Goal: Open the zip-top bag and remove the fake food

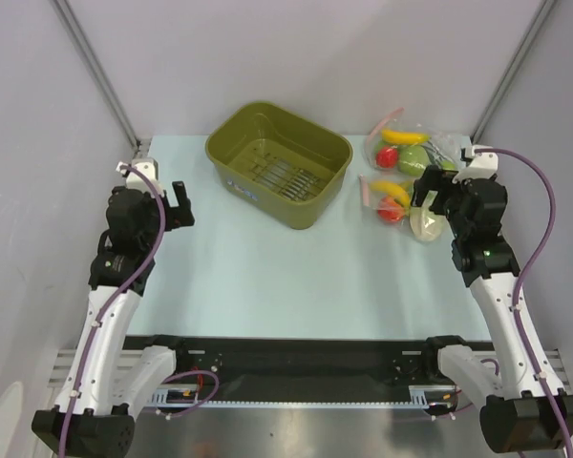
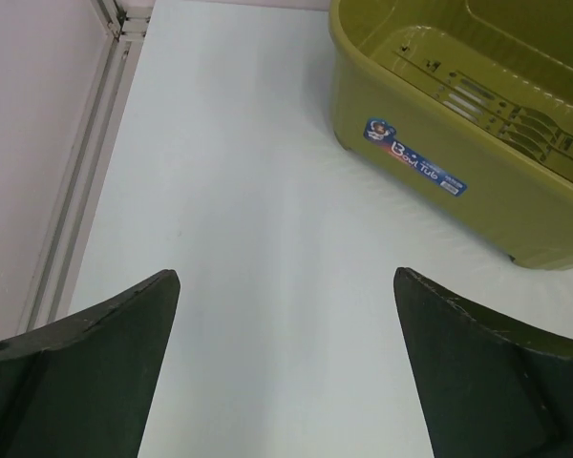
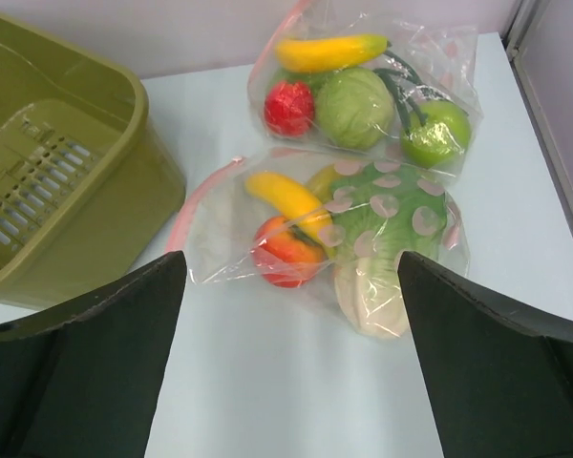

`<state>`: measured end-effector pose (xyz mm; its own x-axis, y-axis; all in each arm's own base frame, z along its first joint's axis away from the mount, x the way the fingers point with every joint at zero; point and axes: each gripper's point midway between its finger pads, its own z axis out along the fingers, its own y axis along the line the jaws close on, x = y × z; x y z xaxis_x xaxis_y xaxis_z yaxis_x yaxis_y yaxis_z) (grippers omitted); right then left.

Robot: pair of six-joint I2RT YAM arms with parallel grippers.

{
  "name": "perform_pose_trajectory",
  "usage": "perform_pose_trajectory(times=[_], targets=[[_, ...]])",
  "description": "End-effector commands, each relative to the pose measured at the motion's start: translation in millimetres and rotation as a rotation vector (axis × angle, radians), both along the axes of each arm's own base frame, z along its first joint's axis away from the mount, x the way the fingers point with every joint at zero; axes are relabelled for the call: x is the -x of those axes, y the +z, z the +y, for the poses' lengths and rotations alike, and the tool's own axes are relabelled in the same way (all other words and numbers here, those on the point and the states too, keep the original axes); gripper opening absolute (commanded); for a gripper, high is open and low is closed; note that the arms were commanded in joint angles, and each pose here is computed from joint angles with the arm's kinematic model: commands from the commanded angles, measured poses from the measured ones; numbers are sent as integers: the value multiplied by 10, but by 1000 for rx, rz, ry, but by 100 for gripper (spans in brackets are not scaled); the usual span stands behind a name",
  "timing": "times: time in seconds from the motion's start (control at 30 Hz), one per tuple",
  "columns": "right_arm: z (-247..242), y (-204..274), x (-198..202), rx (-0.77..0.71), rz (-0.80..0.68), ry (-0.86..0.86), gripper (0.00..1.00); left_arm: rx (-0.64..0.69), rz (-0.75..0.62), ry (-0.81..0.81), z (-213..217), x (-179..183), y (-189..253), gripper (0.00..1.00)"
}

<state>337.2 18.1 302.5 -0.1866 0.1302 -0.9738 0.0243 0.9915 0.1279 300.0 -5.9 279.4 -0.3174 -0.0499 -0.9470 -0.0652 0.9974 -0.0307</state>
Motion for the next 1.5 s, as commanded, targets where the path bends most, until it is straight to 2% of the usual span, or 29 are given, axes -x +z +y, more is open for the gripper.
perform_pose_trajectory(times=[0.0,0.1,0.27,0.4,0.5,0.8,1.1,1.27,1.37,1.43,1.47], targets=[[21,116,10,31,2,9,100,-13,-27,-15,-30,-16,148,100],[62,35,-11,87,36,24,100,-7,-53,-11,-32,-65,177,100],[420,-97,-161,164,88,93,100,-34,-77,3,5,-196,127,100],[747,-306,-360,210,118,139,100,-8,-67,-80,-165,-362,-31,100],[970,-475,-479,240,142,178,100,10,-71,-126,-253,-358,-90,100],[1238,-878,-675,308,175,200,100,51,-46,-216,-433,-366,-229,100],[1282,-1224,-871,407,226,151,100,58,-48,-229,-456,-348,-233,100],[1127,-1374,-1010,470,238,46,98,50,-34,-223,-443,-372,-279,100],[1076,-1412,-1116,483,233,9,88,48,-35,-223,-442,-375,-283,100],[1039,-1443,-1207,494,241,-7,74,41,-28,-221,-433,-391,-309,100],[1032,-1436,-1234,497,243,-7,62,41,-26,-221,-434,-392,-311,100]])
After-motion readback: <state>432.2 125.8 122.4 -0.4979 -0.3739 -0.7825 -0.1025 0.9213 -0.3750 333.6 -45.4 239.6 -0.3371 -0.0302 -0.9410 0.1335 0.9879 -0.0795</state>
